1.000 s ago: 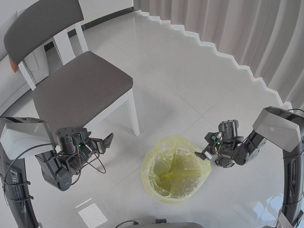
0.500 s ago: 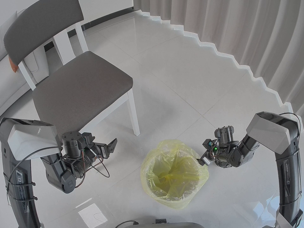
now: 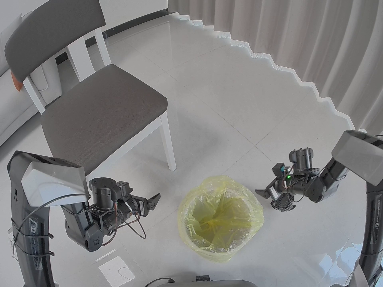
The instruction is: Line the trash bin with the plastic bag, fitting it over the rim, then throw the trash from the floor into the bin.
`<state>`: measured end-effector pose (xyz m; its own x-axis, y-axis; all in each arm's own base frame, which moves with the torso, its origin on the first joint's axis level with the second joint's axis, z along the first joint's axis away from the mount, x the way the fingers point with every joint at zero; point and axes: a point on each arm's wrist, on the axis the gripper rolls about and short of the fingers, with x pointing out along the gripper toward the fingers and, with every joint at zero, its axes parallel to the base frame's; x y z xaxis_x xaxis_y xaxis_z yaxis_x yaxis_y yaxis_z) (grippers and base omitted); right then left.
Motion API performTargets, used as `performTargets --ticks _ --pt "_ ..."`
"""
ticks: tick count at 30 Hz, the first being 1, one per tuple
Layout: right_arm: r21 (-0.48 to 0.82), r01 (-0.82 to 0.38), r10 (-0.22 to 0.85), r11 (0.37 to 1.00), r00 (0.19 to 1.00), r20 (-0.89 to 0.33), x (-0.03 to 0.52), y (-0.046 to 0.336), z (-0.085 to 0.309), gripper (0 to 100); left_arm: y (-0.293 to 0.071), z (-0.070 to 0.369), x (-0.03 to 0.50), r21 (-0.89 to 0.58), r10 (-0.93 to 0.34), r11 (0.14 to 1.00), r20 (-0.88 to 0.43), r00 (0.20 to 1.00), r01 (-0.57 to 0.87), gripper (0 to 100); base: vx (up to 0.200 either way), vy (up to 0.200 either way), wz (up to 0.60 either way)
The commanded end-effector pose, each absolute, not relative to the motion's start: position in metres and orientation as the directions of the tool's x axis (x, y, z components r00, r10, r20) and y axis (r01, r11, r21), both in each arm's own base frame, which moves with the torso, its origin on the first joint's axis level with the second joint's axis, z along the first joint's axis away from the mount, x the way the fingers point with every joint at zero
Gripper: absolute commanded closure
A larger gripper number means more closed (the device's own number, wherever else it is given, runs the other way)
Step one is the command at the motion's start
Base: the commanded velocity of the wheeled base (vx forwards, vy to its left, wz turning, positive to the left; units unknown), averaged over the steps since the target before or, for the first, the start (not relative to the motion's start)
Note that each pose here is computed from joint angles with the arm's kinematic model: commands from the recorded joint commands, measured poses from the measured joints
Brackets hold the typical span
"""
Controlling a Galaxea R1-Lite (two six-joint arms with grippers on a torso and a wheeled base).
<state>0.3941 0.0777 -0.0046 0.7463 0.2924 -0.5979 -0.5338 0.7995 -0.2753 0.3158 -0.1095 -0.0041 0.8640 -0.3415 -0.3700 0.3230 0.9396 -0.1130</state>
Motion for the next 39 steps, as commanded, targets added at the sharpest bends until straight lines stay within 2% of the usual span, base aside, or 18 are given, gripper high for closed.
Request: performTargets --ticks 1,7,11,16,24,31,39 --pt "-0.164 -0.464 0.33 0.871 0.798 -0.505 0.363 0.035 0.061 0 -0.113 -0.019 0.3 -0.161 -0.437 0.896 -0.487 0.756 0.414 0 0.0 0.0 0.0" --pt "-0.084 -0.415 0.312 0.906 0.789 -0.529 0.341 0.016 0.06 0 -0.127 -0.037 0.302 -0.176 -0.503 0.851 -0.54 0.674 0.495 0 0.0 0.0 0.0" --pt "-0.042 -0.443 0.343 0.896 0.748 -0.569 0.326 0.019 0.047 0 -0.139 -0.052 0.307 -0.158 -0.511 0.839 -0.559 0.653 0.521 0 0.0 0.0 0.0" --pt "-0.005 -0.505 0.398 0.863 0.687 -0.608 0.305 0.033 0.024 0 -0.141 -0.061 0.311 -0.157 -0.506 0.841 -0.566 0.651 0.518 0 0.0 0.0 0.0" --pt "0.004 -0.546 0.419 0.838 0.639 -0.645 0.295 0.043 -0.021 0 -0.136 -0.061 0.314 -0.153 -0.494 0.85 -0.564 0.661 0.504 0 0.0 0.0 0.0" --pt "0.002 -0.574 0.419 0.819 0.596 -0.685 0.303 0.047 -0.051 0 -0.121 -0.058 0.319 -0.152 -0.465 0.872 -0.554 0.691 0.465 0 0.0 0.0 0.0" --pt "-0.003 -0.589 0.431 0.808 0.596 -0.678 0.332 0.057 -0.068 0 -0.116 -0.054 0.321 -0.15 -0.459 0.878 -0.535 0.709 0.455 0 0.0 0.0 0.0"
